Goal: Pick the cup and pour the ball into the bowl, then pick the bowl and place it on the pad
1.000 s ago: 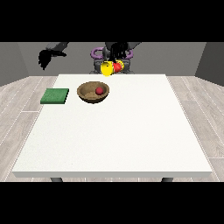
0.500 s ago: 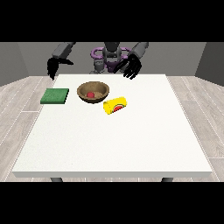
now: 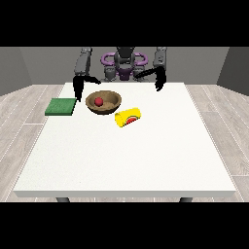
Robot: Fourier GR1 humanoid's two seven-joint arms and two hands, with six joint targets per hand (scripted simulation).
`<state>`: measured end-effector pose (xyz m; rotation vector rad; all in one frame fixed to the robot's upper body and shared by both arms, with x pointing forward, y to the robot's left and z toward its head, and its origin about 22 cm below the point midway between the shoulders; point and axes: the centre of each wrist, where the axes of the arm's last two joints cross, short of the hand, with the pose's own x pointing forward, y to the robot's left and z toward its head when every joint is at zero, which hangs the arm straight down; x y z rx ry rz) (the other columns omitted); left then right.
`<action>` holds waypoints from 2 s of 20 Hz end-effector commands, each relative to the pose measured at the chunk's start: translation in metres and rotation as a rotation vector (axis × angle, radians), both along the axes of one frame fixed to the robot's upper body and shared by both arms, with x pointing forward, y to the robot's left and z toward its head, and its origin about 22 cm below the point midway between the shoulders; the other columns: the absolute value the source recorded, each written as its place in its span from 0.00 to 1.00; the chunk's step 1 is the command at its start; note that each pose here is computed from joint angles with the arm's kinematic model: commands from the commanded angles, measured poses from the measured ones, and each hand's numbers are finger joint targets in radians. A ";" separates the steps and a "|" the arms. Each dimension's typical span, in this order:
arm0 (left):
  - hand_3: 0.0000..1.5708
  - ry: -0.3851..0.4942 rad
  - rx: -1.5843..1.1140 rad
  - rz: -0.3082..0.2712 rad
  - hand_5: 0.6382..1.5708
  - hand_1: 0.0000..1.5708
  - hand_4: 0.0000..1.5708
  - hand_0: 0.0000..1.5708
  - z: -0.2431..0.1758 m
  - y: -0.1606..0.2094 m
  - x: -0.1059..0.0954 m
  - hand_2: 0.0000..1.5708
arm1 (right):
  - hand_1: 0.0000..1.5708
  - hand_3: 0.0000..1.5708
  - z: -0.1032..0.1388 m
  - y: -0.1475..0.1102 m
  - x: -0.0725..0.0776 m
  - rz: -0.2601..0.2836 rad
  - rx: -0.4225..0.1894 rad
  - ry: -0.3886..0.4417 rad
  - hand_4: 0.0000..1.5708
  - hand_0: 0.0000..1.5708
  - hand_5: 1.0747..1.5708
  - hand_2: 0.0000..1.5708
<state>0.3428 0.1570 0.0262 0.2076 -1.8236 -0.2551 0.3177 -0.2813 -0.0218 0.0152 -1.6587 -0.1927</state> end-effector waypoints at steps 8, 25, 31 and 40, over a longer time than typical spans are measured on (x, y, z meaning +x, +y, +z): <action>0.00 -0.065 -0.040 -0.094 0.99 0.00 0.00 0.00 0.030 0.051 0.001 0.00 | 0.00 0.00 -0.030 0.004 0.017 -0.084 0.018 0.005 0.16 0.00 0.99 0.00; 0.00 -0.173 -0.041 -0.129 1.00 0.00 0.22 0.00 0.056 0.049 -0.004 0.00 | 1.00 0.30 -0.090 -0.005 -0.017 -0.266 -0.096 0.277 0.50 1.00 0.84 1.00; 0.00 -0.121 -0.039 -0.198 0.94 0.00 0.45 0.00 0.044 0.044 -0.005 0.00 | 1.00 0.95 -0.079 -0.016 -0.013 -0.401 -0.461 0.336 0.59 1.00 0.98 1.00; 0.00 0.132 -0.097 0.022 0.84 0.00 0.63 0.00 -0.040 0.113 -0.029 0.00 | 1.00 0.62 -0.016 0.006 0.041 -0.295 -0.530 0.549 0.52 1.00 0.99 1.00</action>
